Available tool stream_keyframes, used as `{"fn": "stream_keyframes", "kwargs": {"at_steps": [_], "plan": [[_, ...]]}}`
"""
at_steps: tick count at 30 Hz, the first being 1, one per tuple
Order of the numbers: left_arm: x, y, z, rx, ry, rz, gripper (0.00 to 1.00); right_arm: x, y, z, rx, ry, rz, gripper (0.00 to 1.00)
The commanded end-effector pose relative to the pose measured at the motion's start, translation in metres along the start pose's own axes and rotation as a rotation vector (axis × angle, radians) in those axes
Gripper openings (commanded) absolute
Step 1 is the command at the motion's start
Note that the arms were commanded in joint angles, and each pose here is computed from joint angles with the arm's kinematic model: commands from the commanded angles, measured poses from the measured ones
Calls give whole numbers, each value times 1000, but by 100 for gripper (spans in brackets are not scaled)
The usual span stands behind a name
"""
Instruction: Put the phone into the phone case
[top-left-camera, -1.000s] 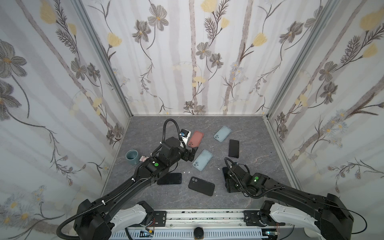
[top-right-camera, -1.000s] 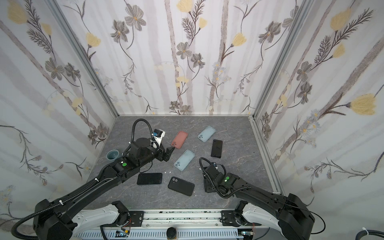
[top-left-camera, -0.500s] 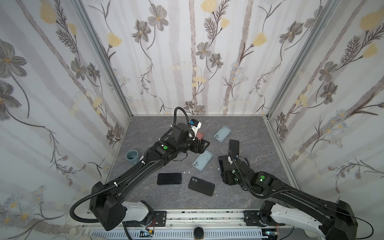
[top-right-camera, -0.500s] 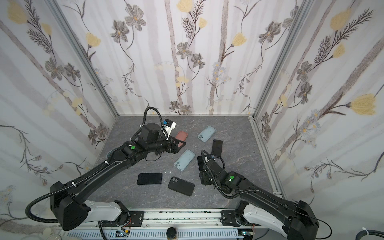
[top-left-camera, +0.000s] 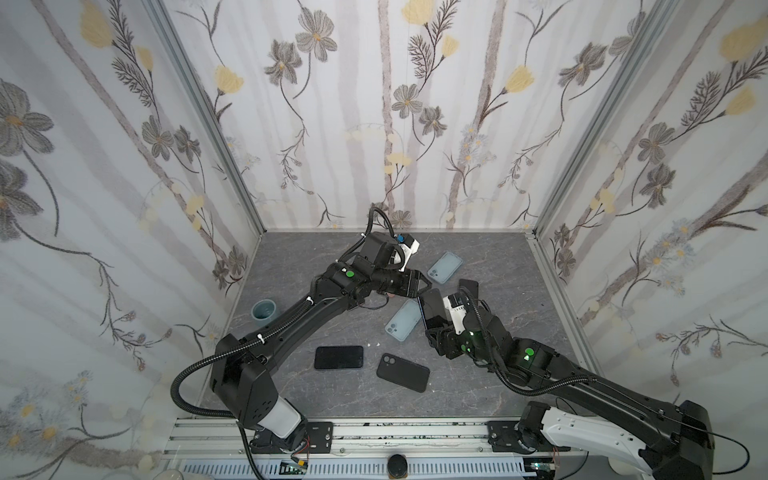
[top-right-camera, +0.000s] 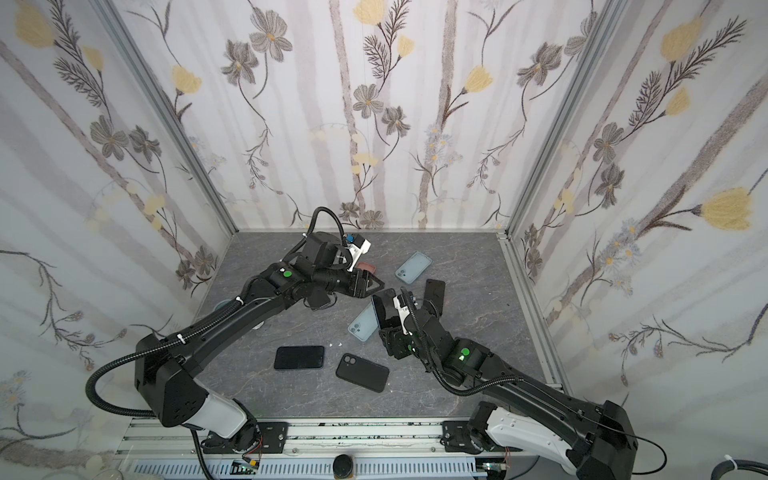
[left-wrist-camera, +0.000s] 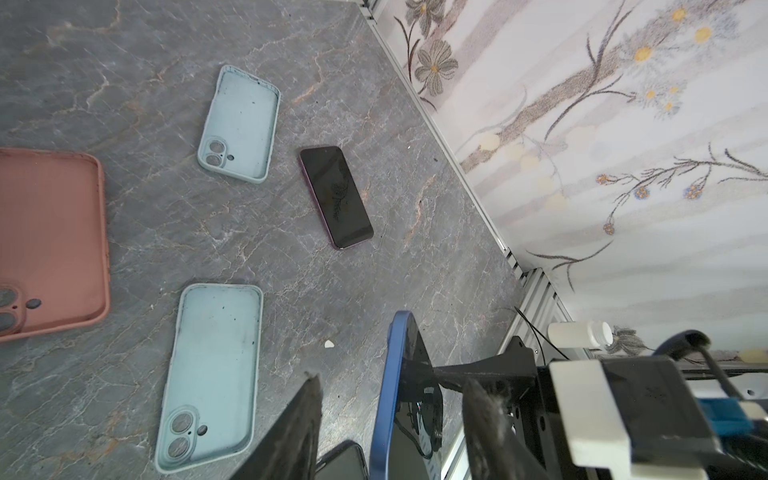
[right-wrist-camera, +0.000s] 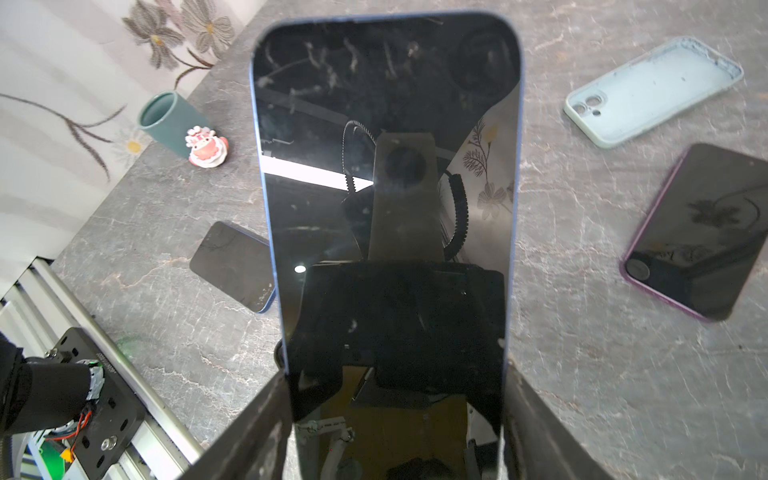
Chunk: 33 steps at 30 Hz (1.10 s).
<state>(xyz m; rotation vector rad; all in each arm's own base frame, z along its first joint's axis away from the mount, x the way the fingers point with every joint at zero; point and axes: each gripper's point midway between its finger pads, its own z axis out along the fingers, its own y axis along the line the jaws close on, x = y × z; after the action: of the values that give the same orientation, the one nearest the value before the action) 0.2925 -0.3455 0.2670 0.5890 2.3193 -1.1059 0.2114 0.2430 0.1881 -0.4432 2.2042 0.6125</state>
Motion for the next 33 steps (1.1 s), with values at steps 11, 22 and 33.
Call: {"fn": "stream_keyframes", "kwargs": {"at_steps": [11, 22, 33], "plan": [[18, -7, -3, 48, 79, -24, 32, -22, 13, -1, -6, -84, -37, 34], [25, -4, -7, 32, 98, -22, 14, -33, 16, -5, 17, -114, -26, 35], [1, -9, -20, 49, 12, -46, 0, -50, 9, -18, 72, -184, -8, 55]]}}
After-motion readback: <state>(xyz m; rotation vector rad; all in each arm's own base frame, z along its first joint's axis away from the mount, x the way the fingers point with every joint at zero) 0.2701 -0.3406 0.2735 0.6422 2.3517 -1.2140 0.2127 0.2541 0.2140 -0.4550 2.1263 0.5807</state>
